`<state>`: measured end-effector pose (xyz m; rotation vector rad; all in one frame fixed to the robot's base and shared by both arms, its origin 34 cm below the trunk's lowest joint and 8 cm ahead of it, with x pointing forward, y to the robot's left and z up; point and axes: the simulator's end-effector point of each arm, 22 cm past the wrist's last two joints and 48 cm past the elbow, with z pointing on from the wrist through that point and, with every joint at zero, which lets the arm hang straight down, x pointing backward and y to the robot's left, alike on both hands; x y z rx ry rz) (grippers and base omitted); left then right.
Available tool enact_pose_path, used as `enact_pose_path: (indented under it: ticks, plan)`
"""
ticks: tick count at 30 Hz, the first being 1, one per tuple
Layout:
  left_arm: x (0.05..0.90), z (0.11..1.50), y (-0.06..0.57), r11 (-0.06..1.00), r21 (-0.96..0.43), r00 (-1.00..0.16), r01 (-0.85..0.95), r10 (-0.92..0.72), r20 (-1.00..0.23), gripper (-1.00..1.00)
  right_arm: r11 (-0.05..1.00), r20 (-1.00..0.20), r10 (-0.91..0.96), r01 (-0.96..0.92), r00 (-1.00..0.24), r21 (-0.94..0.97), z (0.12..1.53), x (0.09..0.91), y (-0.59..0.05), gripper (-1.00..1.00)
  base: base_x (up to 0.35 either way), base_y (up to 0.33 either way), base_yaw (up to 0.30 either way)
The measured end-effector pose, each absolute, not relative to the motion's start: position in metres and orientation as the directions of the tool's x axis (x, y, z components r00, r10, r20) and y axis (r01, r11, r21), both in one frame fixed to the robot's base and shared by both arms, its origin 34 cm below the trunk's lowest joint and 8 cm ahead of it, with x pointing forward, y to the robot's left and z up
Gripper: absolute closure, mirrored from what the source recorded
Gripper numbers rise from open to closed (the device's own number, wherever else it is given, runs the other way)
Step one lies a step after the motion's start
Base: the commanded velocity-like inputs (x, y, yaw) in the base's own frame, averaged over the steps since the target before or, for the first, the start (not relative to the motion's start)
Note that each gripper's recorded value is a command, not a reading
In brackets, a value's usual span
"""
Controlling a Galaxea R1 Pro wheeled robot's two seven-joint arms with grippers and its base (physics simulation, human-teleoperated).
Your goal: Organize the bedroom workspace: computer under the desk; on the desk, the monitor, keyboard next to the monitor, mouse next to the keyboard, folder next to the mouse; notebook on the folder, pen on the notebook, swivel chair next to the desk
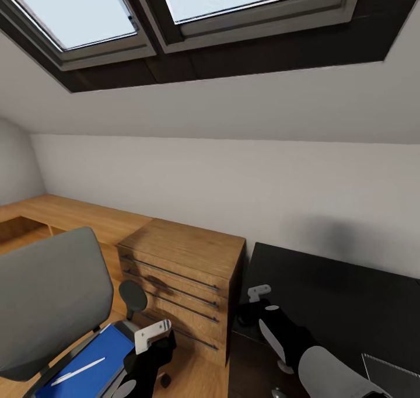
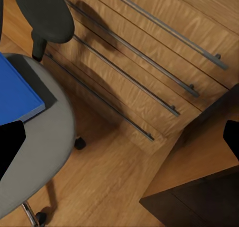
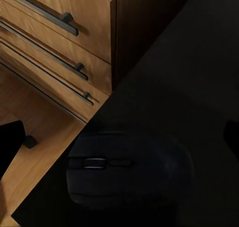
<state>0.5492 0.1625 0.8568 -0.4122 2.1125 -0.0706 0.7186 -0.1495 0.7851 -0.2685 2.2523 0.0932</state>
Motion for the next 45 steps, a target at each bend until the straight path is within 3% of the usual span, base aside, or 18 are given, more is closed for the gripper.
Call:
enact_pose_path:
  ticks: [45]
  plan:
    - [0.549,0.83,0.162,0.942,-0.21,-0.494,-0.262,-0.318,-0.81,-1.0,0.976,-0.752,-0.164,-0.218,-0.639,-0.028,0.754,0.716,-0.157,-1.0,0.0,0.0,0.0]
